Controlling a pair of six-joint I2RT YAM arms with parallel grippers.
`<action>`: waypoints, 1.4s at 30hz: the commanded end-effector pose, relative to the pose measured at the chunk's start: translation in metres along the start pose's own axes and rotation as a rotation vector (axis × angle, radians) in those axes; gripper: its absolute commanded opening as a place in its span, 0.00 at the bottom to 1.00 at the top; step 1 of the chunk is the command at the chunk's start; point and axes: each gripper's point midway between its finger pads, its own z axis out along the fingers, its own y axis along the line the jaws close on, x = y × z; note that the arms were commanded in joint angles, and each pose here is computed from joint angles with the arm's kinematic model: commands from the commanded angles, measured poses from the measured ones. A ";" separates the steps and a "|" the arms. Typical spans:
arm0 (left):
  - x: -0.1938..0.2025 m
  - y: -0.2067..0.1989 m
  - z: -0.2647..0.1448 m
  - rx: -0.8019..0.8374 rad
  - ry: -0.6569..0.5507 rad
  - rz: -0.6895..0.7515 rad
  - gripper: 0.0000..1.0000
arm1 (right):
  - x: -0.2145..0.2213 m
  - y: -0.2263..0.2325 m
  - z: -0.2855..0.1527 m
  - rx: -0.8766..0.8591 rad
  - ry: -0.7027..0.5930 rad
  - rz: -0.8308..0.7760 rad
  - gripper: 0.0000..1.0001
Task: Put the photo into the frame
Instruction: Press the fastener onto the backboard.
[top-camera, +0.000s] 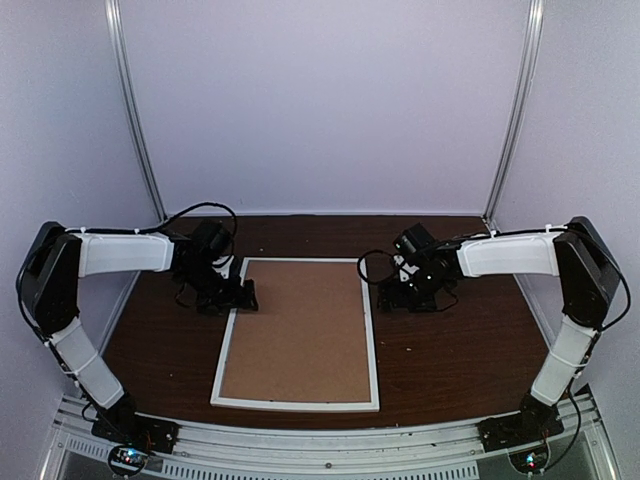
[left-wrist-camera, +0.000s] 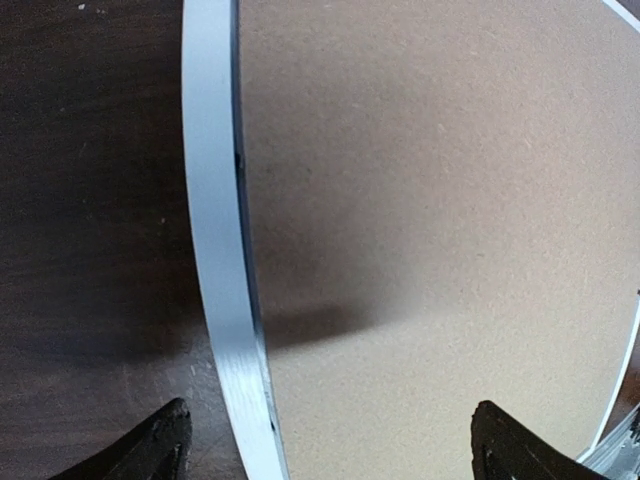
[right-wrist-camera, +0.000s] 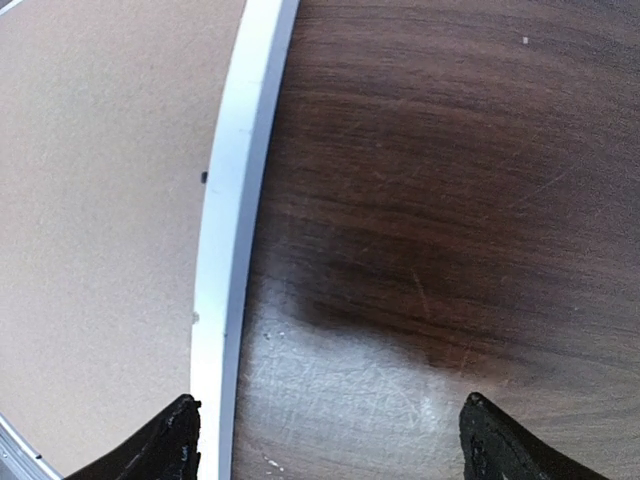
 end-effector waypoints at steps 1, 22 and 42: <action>-0.004 -0.001 0.010 0.140 0.024 -0.046 0.98 | 0.009 0.019 0.008 -0.043 0.012 -0.026 0.89; 0.017 -0.034 0.022 0.361 0.083 -0.106 0.77 | 0.004 0.039 0.021 -0.072 0.044 -0.048 0.85; -0.040 -0.054 -0.011 0.113 -0.127 0.357 0.94 | -0.052 -0.014 0.009 -0.003 0.024 -0.007 0.85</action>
